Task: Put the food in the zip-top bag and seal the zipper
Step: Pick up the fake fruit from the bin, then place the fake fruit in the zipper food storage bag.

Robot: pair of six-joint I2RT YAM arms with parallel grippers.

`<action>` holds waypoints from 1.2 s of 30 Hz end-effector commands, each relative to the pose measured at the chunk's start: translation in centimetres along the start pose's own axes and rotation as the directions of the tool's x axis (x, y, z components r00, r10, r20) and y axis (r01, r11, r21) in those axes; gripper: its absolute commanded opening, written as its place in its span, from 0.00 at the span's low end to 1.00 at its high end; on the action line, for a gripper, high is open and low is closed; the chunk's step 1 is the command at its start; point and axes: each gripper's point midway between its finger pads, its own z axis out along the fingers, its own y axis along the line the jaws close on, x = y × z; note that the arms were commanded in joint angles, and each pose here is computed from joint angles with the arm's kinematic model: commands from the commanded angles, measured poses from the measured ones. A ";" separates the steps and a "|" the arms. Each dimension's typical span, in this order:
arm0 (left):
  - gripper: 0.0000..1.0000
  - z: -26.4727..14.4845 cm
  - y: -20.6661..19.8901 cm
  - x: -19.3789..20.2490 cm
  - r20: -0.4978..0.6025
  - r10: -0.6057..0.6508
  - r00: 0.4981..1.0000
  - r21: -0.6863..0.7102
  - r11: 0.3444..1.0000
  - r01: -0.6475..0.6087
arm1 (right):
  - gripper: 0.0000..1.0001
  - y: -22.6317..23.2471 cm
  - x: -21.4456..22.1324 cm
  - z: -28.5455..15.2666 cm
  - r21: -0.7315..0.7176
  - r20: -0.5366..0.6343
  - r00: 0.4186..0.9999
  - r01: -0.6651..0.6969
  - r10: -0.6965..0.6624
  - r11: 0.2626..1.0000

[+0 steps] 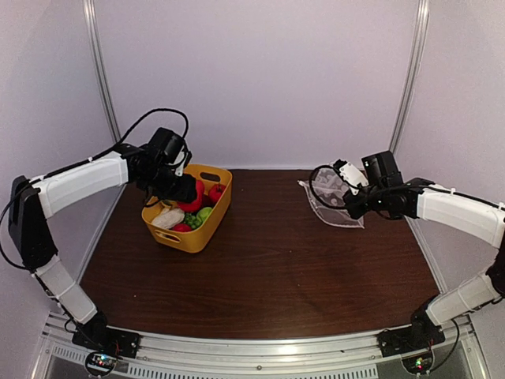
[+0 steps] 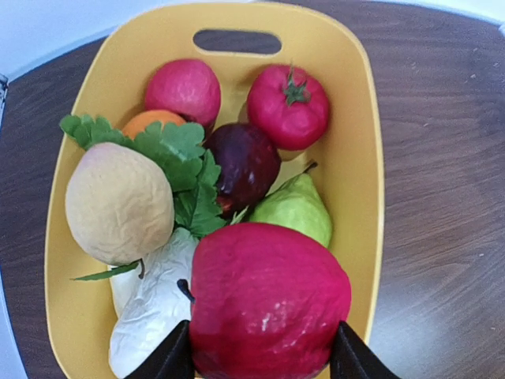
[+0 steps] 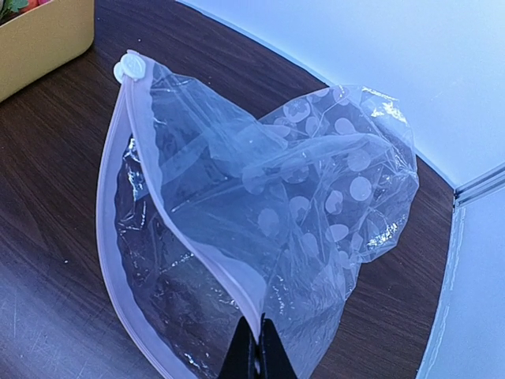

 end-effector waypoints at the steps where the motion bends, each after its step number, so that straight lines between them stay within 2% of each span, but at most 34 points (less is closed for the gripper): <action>1: 0.41 -7.2 -3.0 -5.1 0.219 -0.049 0.975 0.214 0.977 0.001 | 0.00 0.1 -0.5 -0.8 -0.010 0.009 1.000 -0.027 0.027 1.000; 6: 0.38 -13.2 -9.3 -6.9 0.381 -0.109 0.918 0.498 0.861 -0.105 | 0.00 0.3 -1.5 -0.9 -0.048 -0.025 0.999 -0.027 0.026 0.999; 10: 0.37 -15.5 -14.3 -6.9 0.452 -0.122 0.884 0.599 0.776 -0.199 | 0.00 1.0 -2.5 -1.0 -0.099 -0.048 0.998 -0.038 0.034 0.994; 17: 0.35 -15.9 -22.2 -5.6 0.468 -0.154 0.870 0.708 0.654 -0.265 | 0.00 2.7 -5.0 -1.6 -0.197 -0.056 0.995 -0.090 0.080 0.976; 22: 0.34 -15.1 -26.2 -4.7 0.428 -0.175 0.887 0.771 0.582 -0.258 | 0.00 4.1 -5.8 -1.9 -0.241 -0.056 0.995 -0.094 0.083 0.966; 24: 0.34 -14.4 -27.2 -4.8 0.412 -0.193 0.891 0.785 0.571 -0.240 | 0.00 4.5 -6.3 -2.2 -0.250 -0.055 0.994 -0.105 0.094 0.963; 30: 0.31 -10.5 -29.0 -5.7 0.385 -0.222 0.896 0.780 0.597 -0.187 | 0.00 6.0 -7.6 -3.0 -0.345 -0.058 0.987 -0.158 0.147 0.925; 36: 0.31 -7.7 -30.0 -6.5 0.362 -0.243 0.900 0.772 0.620 -0.142 | 0.00 6.6 -8.3 -3.9 -0.396 -0.050 0.988 -0.156 0.148 0.905</action>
